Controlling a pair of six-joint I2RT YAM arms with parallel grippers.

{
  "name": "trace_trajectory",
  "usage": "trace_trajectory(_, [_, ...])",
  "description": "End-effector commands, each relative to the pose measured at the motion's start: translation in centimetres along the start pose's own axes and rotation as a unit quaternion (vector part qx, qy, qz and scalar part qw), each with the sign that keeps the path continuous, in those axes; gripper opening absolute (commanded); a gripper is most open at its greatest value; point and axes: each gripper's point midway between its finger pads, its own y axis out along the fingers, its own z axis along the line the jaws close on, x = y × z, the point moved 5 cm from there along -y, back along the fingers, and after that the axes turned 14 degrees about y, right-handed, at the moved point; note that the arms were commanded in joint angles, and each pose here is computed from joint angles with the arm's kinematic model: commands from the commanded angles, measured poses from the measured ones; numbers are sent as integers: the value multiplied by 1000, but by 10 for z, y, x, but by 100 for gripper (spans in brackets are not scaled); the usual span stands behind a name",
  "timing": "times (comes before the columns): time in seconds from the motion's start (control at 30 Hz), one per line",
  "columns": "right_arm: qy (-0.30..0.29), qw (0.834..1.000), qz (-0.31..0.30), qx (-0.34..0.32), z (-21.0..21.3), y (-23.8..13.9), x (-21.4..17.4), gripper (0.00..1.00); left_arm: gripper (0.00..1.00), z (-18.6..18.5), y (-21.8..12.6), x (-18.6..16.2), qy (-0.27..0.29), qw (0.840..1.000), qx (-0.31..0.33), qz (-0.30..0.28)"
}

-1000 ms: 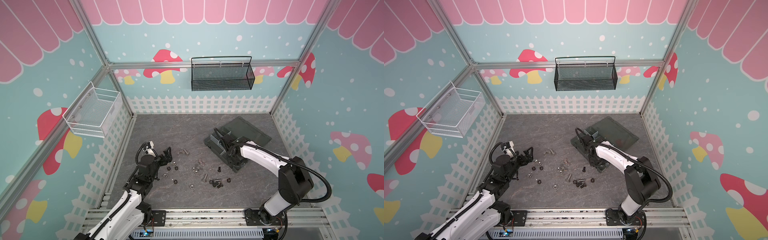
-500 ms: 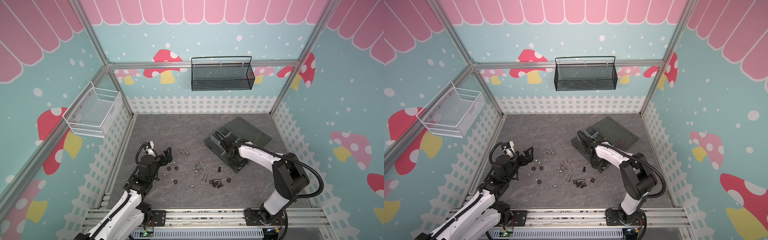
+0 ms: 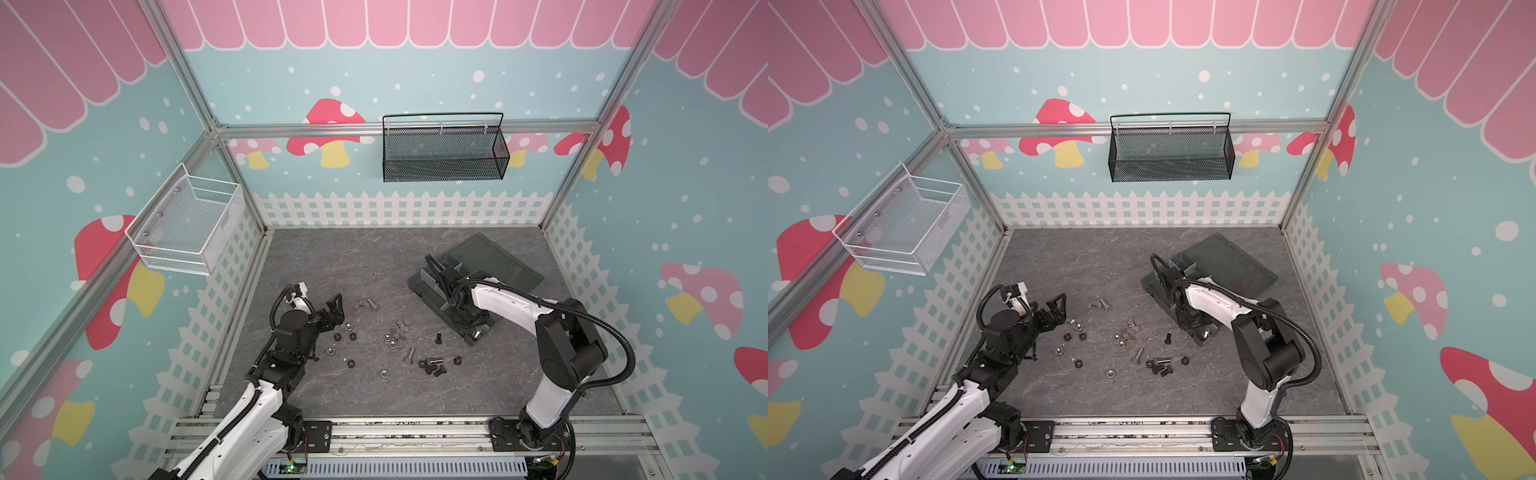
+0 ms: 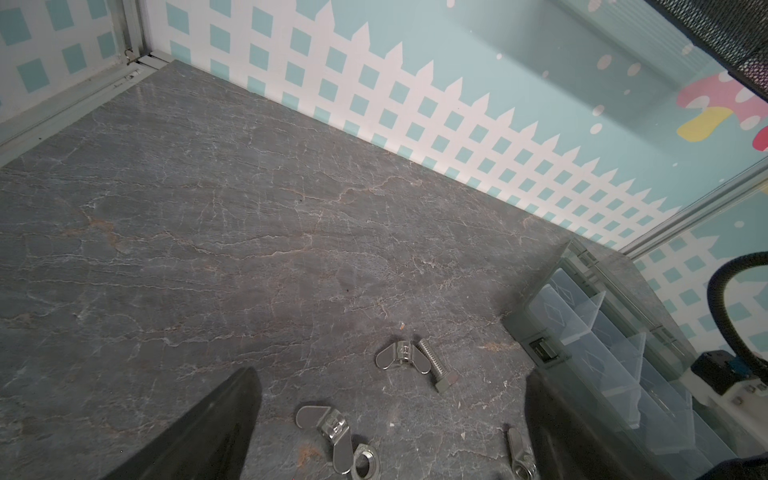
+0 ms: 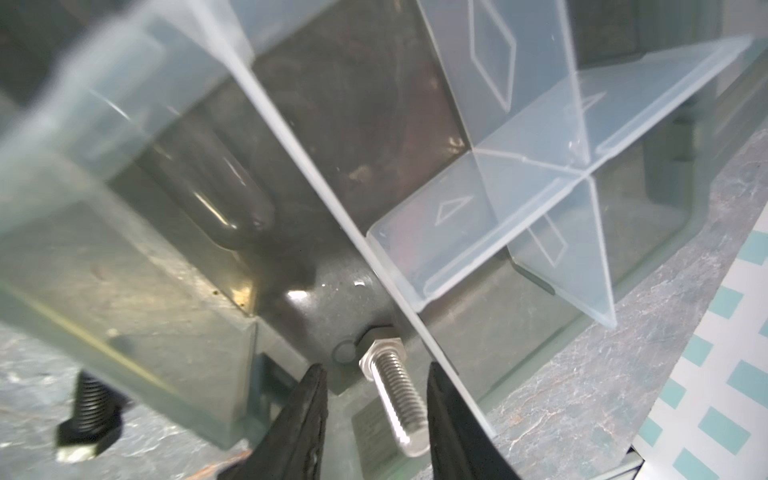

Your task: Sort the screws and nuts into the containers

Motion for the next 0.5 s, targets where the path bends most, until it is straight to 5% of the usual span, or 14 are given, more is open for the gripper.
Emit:
trace_trajectory(0.0, [5,1000,-18,8,-1,-11,8,41,100,-2,-2,7,-1,1000,-2,-9])
trace_trajectory(0.47, [-37,985,-61,156,43,-66,0,38,100,-3,-2,9,-8,1000,-2,-9])
